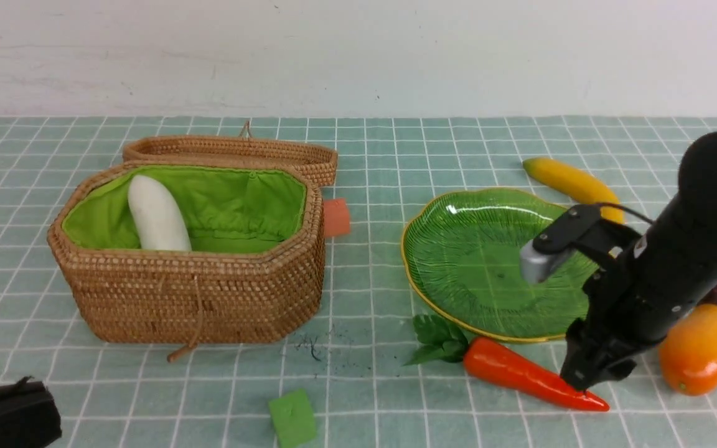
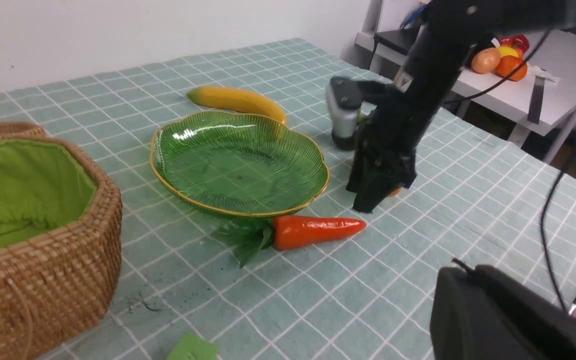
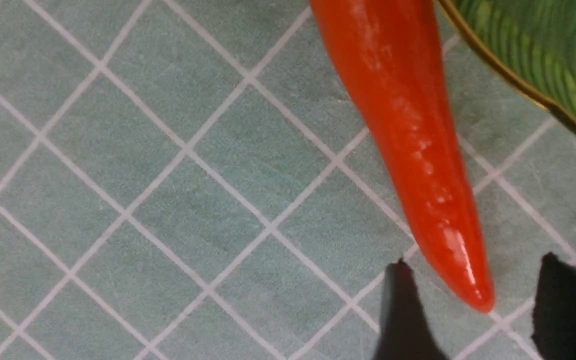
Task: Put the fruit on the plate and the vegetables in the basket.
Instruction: Use the right arm to grab a carrot and put it into the left basket
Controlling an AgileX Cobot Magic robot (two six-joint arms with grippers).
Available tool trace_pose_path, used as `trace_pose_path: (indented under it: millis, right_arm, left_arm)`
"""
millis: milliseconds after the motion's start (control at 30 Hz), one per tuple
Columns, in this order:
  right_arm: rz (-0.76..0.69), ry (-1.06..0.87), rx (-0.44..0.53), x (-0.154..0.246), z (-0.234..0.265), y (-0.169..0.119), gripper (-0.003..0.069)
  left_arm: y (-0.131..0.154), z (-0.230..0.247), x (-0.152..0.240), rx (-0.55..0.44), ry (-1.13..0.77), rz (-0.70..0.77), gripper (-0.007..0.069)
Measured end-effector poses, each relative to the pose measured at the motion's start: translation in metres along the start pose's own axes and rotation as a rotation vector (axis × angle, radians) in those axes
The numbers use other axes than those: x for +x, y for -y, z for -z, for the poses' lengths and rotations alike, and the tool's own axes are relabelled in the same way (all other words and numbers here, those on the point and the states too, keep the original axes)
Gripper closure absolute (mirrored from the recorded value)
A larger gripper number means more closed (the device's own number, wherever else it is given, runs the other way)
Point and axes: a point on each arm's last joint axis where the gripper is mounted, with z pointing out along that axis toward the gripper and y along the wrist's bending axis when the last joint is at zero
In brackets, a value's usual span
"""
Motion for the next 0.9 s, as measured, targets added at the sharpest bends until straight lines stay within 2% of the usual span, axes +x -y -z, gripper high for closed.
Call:
trace_pose_path:
  millis: [33, 67, 133, 233, 300, 467, 500, 533, 567, 800, 867, 900]
  right_arm:
    - [0.009, -0.014, -0.012, -0.001, -0.009, 0.0, 0.0141]
    - [0.012, -0.017, -0.014, -0.002, -0.01, 0.0, 0.0132]
    - [0.022, -0.037, -0.027, -0.004, -0.025, 0.001, 0.0051]
    - [0.029, -0.037, -0.02, -0.006, -0.036, 0.003, 0.0041]
    - [0.046, -0.034, -0.013, -0.008, -0.046, 0.006, 0.0067]
    - [0.185, -0.043, -0.015, -0.014, -0.059, 0.002, 0.0282]
    - [0.189, -0.044, -0.015, -0.014, -0.059, 0.002, 0.0292]
    - [0.231, -0.046, -0.02, -0.016, -0.06, -0.004, 0.0366]
    - [0.261, -0.052, -0.029, -0.018, -0.061, -0.01, 0.0405]
    - [0.346, -0.13, -0.108, -0.019, -0.052, -0.046, 0.0398]
    - [0.341, -0.125, -0.11, -0.02, -0.041, -0.054, 0.0398]
    - [0.325, -0.08, -0.093, -0.026, -0.016, -0.066, 0.0398]
  left_arm:
    - [0.0, 0.0, 0.001, 0.002, -0.006, 0.004, 0.0638]
    - [0.0, 0.0, 0.001, 0.003, -0.008, 0.006, 0.0638]
    - [0.001, 0.0, 0.001, 0.006, -0.014, 0.014, 0.0638]
    - [0.001, 0.0, 0.001, 0.008, -0.015, 0.017, 0.0638]
    - [0.001, 0.0, 0.001, 0.009, -0.015, 0.019, 0.0638]
    - [0.001, 0.0, 0.002, 0.009, -0.02, 0.019, 0.0638]
    - [0.001, 0.0, 0.002, 0.009, -0.02, 0.019, 0.0638]
    - [0.001, 0.0, 0.002, 0.009, -0.02, 0.019, 0.0638]
    - [0.001, 0.0, 0.002, 0.009, -0.02, 0.019, 0.0638]
    - [0.0, 0.0, 0.003, 0.001, -0.029, 0.015, 0.0638]
    - [-0.001, 0.0, 0.003, -0.009, -0.027, 0.013, 0.0638]
    - [-0.003, 0.0, 0.002, -0.031, -0.023, 0.013, 0.0638]
